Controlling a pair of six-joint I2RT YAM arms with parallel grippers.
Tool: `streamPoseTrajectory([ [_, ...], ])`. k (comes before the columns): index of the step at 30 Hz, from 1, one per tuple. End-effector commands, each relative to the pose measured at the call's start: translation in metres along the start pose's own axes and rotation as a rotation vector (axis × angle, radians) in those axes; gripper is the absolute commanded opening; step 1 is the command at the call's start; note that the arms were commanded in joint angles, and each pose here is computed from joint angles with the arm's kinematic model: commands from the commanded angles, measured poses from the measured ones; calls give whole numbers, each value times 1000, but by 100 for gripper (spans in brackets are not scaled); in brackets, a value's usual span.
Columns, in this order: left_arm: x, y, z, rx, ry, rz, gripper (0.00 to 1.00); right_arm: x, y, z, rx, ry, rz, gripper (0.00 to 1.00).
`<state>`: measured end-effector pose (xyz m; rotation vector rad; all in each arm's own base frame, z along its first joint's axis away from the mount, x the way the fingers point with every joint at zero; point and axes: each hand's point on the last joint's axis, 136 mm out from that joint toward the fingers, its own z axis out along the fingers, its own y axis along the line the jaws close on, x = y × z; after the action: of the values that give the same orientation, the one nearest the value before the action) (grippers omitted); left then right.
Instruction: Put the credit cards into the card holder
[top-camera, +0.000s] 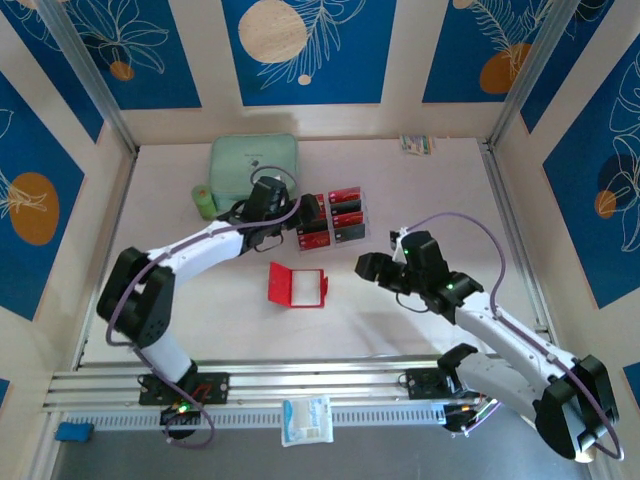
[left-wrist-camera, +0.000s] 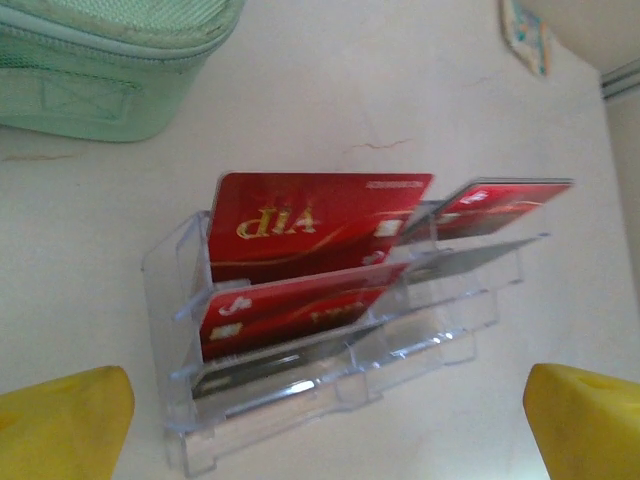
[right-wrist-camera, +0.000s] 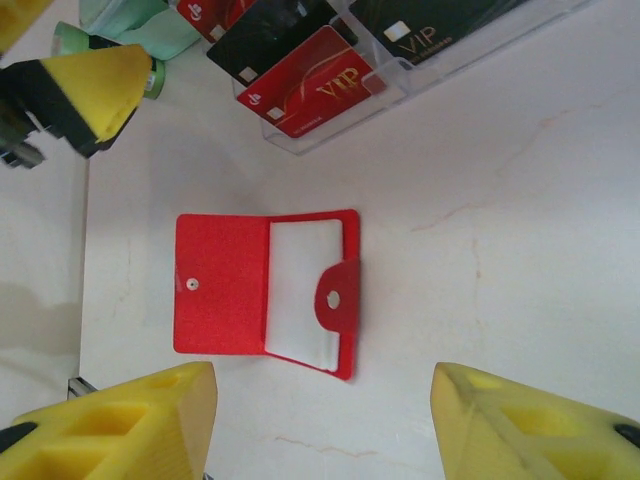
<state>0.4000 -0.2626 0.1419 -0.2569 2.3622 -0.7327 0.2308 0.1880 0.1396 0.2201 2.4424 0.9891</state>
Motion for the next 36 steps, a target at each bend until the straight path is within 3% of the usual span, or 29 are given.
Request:
streamPoseTrajectory([
  [1,-14,1,14,-28,-43,28,100,21,-17,-8,42,77,4,59],
  [13,-23,-14,59,-15,-30,71,100,37,-36,-31,50,80,50,59],
  [26,-10,-97,112,188,53,82,100,41,-42,-47,41,73,80,59],
  [31,-9,-115,105,249,64,73,100,45,-40,-47,18,105,96,59],
  [36,-8,-121,74,307,64,35,100,47,-32,-43,-12,156,95,59],
])
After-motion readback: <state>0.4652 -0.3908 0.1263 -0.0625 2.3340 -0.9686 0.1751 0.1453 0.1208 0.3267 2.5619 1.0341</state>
